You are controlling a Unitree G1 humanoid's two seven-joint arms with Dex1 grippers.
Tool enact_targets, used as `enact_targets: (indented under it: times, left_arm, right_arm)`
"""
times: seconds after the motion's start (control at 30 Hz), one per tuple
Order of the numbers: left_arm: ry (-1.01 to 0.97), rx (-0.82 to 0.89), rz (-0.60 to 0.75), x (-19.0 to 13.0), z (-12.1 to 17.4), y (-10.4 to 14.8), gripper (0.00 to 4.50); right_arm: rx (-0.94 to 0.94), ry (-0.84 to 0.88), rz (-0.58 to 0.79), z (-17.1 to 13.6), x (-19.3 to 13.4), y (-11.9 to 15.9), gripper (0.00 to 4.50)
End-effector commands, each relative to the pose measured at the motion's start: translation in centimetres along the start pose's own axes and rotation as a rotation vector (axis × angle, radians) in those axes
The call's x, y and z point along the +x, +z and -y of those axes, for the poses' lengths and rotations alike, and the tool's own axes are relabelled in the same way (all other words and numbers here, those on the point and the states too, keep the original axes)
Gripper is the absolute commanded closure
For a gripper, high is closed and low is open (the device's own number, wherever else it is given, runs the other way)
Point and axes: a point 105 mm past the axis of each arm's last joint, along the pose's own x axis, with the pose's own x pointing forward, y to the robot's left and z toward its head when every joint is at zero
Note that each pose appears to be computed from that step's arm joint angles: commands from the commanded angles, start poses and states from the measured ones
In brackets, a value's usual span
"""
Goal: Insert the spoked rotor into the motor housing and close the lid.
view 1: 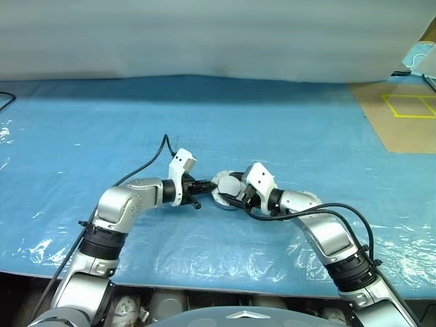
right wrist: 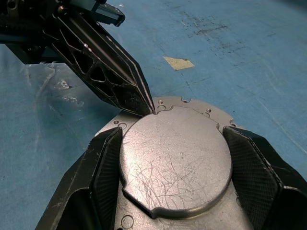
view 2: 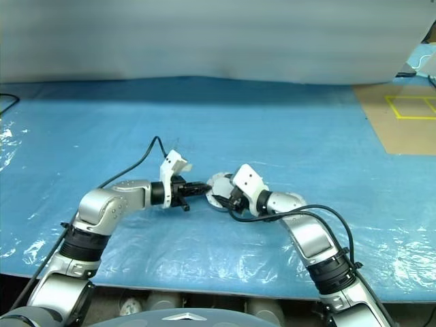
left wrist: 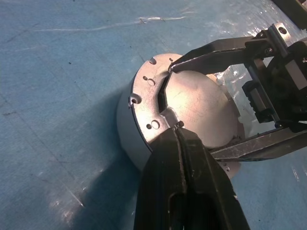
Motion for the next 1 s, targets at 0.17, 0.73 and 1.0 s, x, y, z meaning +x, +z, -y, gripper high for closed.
enact_targets:
  times: [0.17, 0.73, 1.0]
  left_arm:
    - [-0.054, 0.027, -0.027, 1.5, 1.5, 0.0, 4.5]
    - [-0.06, 0.059, -0.045, 1.2, 0.8, -0.1, 4.5]
    - [-0.074, 0.076, -0.051, 1.4, 1.0, -0.2, 4.5]
  right_arm:
    - [0.1, -0.018, -0.115, -0.1, -1.2, -3.9, 0.5]
    - [0.822, -0.097, 0.217, 0.1, -9.5, -0.6, 0.02]
    - [1.076, -0.078, 0.163, -0.1, -5.9, -1.8, 0.02]
